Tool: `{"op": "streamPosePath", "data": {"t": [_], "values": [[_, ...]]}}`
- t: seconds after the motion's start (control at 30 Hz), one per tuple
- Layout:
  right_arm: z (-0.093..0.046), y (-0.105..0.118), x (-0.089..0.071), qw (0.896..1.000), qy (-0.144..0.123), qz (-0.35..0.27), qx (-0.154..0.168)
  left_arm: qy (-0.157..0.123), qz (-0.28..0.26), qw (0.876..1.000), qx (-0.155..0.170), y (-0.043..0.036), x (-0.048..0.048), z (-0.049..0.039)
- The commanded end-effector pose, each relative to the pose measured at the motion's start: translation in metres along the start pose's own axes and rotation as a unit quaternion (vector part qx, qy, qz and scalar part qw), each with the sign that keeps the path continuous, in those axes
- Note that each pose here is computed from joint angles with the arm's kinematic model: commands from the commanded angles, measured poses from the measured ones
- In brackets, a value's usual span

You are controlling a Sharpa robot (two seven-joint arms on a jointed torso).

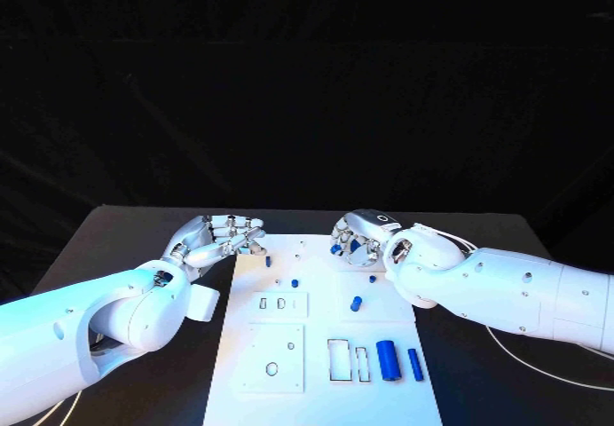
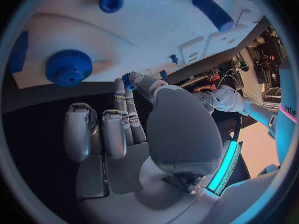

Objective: Assemble the parts on the task board

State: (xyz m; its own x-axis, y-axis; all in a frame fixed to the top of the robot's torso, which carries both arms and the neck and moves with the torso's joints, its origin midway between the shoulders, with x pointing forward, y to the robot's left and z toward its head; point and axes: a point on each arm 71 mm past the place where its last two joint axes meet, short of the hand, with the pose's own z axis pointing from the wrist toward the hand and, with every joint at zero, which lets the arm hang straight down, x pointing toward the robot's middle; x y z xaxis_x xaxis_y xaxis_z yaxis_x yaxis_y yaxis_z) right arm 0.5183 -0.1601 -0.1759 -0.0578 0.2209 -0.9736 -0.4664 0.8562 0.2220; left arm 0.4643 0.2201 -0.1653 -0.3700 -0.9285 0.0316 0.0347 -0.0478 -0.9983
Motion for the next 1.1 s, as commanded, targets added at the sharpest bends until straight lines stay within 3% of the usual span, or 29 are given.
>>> {"op": "streamPosePath", "data": {"t": [0.03,0.57,1.1], "values": [[0.004,0.003,-0.004,0.999,-0.033,0.007,0.009,0.008,-0.001,1.0,0.002,-0.0017,0.0017,0.0008],[0.036,0.029,0.003,0.999,-0.046,0.006,0.001,0.011,-0.002,1.0,0.005,-0.0029,0.0047,0.0025],[0.049,0.036,0.01,0.999,-0.034,0.005,0.001,0.014,-0.003,1.0,0.006,-0.0047,0.0064,0.0043]]}}
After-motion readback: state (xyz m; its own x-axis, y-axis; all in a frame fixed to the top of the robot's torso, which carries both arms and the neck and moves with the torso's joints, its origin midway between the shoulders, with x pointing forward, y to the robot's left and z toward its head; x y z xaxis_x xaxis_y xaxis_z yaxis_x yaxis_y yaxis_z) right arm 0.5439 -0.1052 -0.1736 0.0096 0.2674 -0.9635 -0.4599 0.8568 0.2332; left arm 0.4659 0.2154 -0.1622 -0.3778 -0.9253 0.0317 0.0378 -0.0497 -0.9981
